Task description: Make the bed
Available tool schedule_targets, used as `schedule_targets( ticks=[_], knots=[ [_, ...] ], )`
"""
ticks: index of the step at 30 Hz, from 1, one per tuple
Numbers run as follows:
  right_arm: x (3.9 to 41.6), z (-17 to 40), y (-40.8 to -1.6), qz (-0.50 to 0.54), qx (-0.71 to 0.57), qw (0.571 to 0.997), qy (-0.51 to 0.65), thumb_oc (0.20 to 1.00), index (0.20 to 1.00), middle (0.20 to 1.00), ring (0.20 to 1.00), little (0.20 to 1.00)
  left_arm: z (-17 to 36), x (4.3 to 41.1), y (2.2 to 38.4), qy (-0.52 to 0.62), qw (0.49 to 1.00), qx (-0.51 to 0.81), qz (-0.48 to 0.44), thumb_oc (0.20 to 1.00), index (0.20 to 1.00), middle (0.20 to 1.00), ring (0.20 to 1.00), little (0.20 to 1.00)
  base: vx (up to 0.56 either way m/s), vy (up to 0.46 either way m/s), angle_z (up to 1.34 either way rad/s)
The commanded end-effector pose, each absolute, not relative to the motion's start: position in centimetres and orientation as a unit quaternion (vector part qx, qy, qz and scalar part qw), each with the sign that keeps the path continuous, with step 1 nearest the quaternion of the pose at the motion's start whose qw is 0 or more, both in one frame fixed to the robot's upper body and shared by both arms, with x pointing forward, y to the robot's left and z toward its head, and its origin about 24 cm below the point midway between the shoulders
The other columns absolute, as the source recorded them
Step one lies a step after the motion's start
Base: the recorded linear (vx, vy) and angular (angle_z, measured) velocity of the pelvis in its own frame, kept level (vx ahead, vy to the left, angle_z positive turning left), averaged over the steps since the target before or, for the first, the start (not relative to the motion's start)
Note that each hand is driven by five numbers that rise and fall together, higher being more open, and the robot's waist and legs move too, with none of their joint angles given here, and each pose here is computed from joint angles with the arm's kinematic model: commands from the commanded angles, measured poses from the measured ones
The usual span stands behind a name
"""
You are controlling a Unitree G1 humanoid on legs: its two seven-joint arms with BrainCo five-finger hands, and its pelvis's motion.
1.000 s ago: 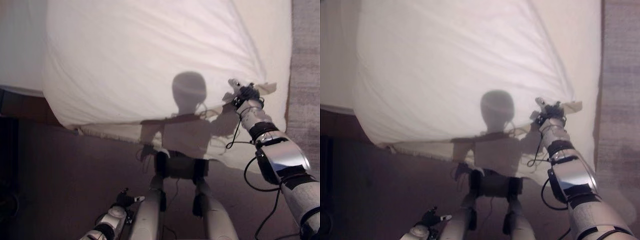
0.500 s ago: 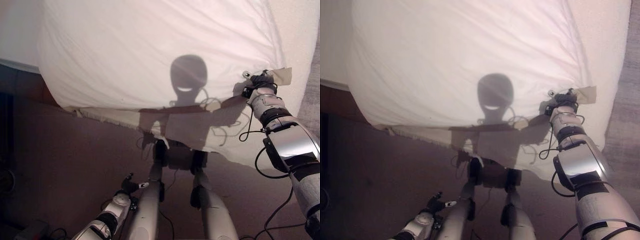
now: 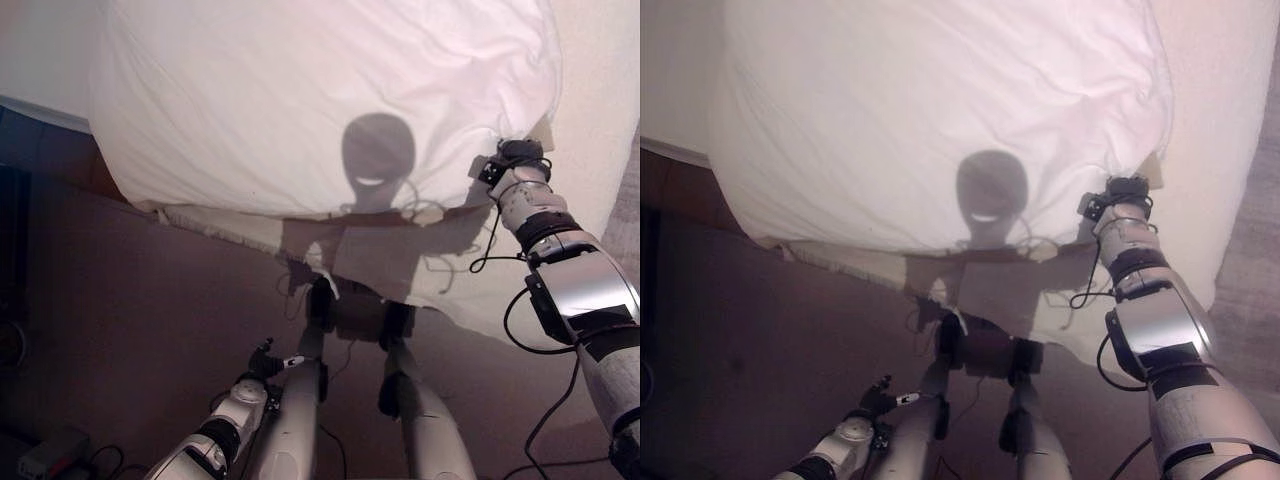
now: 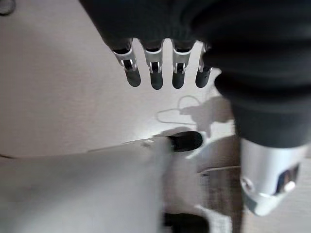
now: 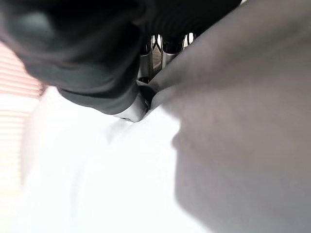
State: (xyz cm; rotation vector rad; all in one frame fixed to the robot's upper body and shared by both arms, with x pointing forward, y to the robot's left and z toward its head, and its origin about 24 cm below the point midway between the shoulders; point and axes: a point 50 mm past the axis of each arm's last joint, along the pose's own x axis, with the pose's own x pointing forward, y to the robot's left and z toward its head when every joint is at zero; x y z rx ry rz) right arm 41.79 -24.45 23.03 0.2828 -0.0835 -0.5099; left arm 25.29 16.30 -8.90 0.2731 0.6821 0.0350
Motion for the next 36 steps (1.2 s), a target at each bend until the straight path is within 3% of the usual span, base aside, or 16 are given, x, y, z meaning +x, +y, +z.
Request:
schedule_targets(
  ticks=[1,8,11,15,23,36],
  knots=[
    [41.7,28.3,-22.3,-0.206,0.177,0.95,-0.154,0.2,0.2,0.2,0.2,0.2,-8.2,25.9,15.0,0.313,0.944,0.106,0.011,1.0,1.0,1.0,1.0,1.0,-0.02,0.08,-0.01],
    [40.8,30.3,-18.3,-0.115,0.217,0.944,-0.221,0.2,0.2,0.2,0.2,0.2,-2.8,28.1,9.4,0.218,0.965,-0.135,-0.058,1.0,1.0,1.0,1.0,1.0,-0.02,0.075,-0.19],
    [40.6,30.5,-16.8,-0.089,0.213,0.946,-0.225,0.2,0.2,0.2,0.2,0.2,-1.5,28.5,8.1,0.207,0.959,-0.177,-0.078,1.0,1.0,1.0,1.0,1.0,-0.05,0.046,-0.41],
    [40.1,29.8,-14.6,-0.048,0.212,0.95,-0.223,0.2,0.2,0.2,0.2,0.2,0.8,28.7,4.7,0.205,0.933,-0.268,-0.127,1.0,1.0,1.0,1.0,1.0,-0.01,0.021,-0.41],
    [39.2,27.1,-13.3,-0.021,0.209,0.956,-0.204,0.2,0.2,0.2,0.2,0.2,2.9,29.2,0.3,0.253,0.866,-0.412,-0.127,1.0,1.0,1.0,1.0,1.0,0.0,-0.011,-0.15],
    [37.5,20.7,-15.1,-0.053,0.221,0.961,-0.155,0.2,0.2,0.2,0.2,0.2,8.4,34.3,4.0,0.145,0.826,-0.544,-0.005,1.0,1.0,1.0,1.0,1.0,-0.01,-0.051,0.03]
  ],
)
